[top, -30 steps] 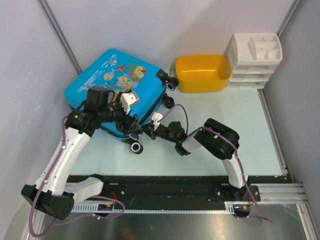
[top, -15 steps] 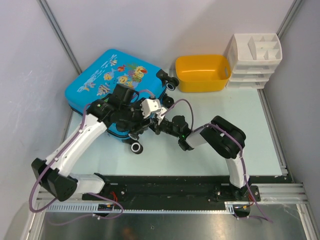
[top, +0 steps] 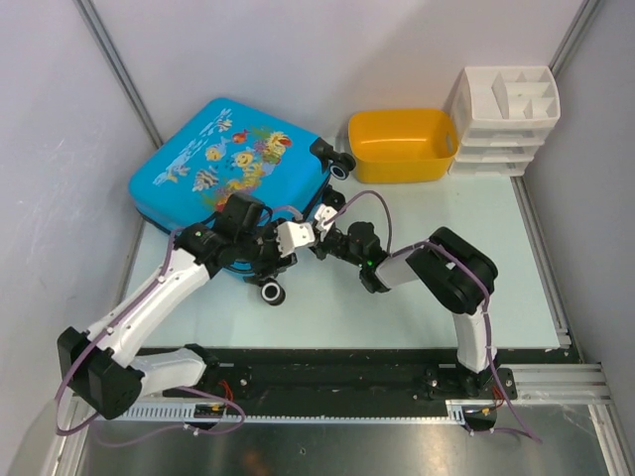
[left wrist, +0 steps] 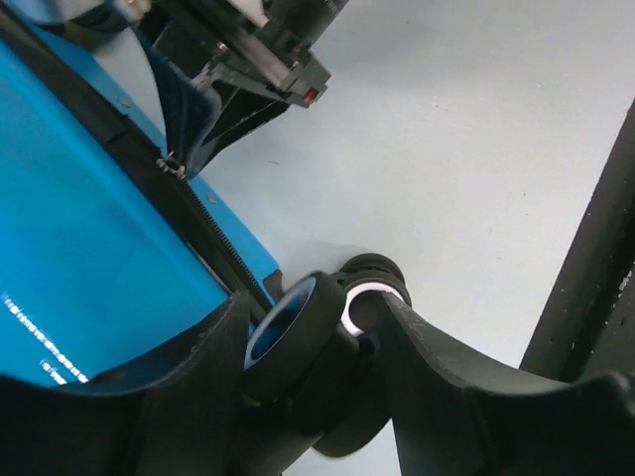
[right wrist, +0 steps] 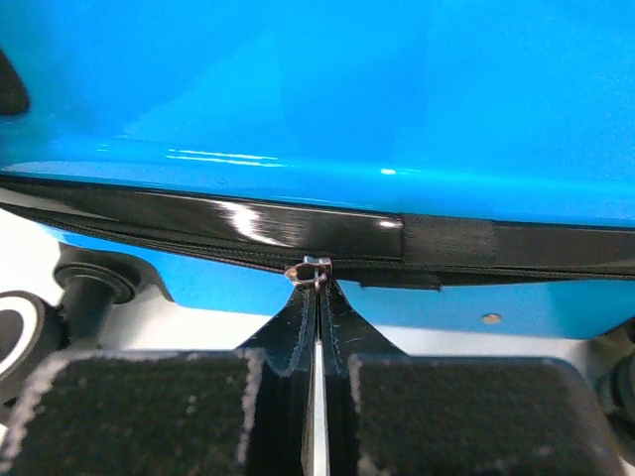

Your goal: Open, take out, and arrange the luggage

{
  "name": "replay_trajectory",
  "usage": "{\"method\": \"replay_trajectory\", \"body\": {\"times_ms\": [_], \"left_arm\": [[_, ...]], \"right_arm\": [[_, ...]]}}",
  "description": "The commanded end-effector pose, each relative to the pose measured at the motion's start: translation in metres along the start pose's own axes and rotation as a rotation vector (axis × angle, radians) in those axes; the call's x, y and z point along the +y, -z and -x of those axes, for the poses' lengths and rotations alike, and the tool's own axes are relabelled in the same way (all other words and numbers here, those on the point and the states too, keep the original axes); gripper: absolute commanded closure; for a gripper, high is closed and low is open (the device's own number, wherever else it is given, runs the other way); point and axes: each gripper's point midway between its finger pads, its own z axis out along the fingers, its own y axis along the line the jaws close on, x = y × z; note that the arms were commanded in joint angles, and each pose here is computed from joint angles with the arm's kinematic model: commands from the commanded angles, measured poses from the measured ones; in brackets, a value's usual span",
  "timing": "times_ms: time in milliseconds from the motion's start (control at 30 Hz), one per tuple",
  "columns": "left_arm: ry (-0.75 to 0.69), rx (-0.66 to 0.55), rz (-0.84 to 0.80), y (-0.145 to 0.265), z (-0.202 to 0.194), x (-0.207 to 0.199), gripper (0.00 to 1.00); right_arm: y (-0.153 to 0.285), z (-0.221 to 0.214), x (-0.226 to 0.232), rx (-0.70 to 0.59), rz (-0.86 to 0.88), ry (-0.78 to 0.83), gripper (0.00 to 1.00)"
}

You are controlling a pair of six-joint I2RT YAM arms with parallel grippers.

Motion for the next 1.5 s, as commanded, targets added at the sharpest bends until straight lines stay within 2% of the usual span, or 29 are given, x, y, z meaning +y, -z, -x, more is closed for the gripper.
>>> {"method": "replay_trajectory", "body": {"times_ms": [0,267,667,733,767,833,900,1167,1467], "left_arm": [[0.061,0.202,-0.025,0.014,-0.061,-0.011,0.45],[0.052,0.286,0.033,0.028,-0.087,0.006,0.49],[0.059,0.308,-0.008,0.018,-0.090,0.007,0.49],[0.059,0.304,-0.010,0.017,-0.088,0.008,0.50],[0.060,0.304,-0.014,0.016,-0.088,0.008,0.50],[0.059,0.304,-0.018,0.015,-0.088,0.009,0.50],[0.053,0.308,-0.023,0.015,-0.089,0.010,0.50],[0.067,0.322,-0.034,0.011,-0.096,0.024,0.52],[0.063,0.325,-0.055,0.007,-0.098,0.025,0.53]], "right_arm": [[0.027,0.036,-0.093,-0.062,-0.276,0.147,1.00],[0.046,0.030,-0.136,-0.034,-0.325,0.236,1.00],[0.051,0.038,-0.220,-0.074,-0.430,0.318,1.00],[0.048,0.027,-0.236,-0.066,-0.460,0.313,1.00],[0.043,0.040,-0.245,-0.097,-0.474,0.322,1.00],[0.042,0.029,-0.259,-0.095,-0.505,0.310,1.00],[0.038,0.043,-0.272,-0.155,-0.535,0.321,1.00],[0.028,0.047,-0.309,-0.296,-0.516,0.302,1.00],[-0.011,0.073,-0.300,-0.440,-0.354,0.236,1.00]]}}
